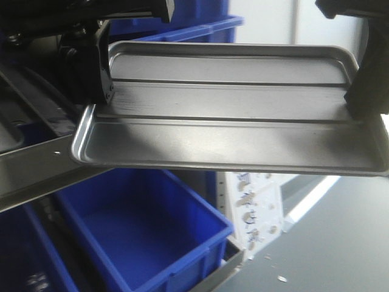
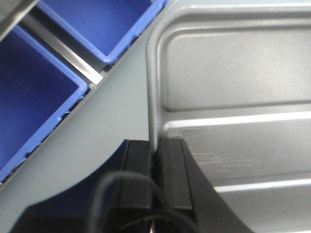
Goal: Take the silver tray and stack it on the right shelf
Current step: 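Hold the tray with both grippers while the base drives to another shelf, then lower the held tray onto the larger silver tray with both grippers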
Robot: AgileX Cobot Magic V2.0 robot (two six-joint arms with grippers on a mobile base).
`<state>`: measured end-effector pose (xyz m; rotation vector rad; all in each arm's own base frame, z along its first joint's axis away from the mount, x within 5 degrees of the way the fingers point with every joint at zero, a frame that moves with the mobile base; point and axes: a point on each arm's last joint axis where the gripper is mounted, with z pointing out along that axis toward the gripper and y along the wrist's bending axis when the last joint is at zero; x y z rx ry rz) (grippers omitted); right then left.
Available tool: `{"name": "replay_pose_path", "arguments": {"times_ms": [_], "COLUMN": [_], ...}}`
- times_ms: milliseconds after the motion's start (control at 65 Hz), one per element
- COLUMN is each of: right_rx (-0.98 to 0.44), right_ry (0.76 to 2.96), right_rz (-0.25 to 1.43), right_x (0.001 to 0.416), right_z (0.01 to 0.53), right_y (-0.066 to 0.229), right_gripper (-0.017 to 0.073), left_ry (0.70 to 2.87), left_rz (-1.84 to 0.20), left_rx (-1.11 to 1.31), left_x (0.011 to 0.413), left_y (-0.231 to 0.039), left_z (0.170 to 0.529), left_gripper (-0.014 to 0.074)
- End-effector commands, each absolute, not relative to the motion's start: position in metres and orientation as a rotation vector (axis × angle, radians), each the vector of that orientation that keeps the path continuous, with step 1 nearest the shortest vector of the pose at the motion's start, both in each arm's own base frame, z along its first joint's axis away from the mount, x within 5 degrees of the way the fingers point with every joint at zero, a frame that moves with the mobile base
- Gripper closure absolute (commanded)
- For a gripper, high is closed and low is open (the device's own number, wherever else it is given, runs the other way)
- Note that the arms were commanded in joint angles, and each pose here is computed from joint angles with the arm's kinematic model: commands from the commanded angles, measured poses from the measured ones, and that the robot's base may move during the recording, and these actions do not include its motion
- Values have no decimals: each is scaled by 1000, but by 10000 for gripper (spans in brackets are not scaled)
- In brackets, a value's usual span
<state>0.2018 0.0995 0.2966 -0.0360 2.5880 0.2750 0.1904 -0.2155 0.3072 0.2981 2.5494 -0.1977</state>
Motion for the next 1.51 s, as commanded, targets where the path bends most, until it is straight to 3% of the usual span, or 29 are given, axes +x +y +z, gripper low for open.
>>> {"name": "replay_pose_path", "arguments": {"times_ms": [0, 1492], "right_rx": [-81, -81], "right_ry": [2479, 2479], "right_rz": [314, 314], "right_x": [204, 204], "right_z": [314, 314], "right_y": [101, 101], "right_gripper": [503, 503], "left_ry": [2456, 2456], "left_rz": [-268, -269], "left_rx": [331, 331], "left_x": [188, 188], "left_y": [-216, -216], "left_z": [327, 327], "left_gripper": [686, 686]}}
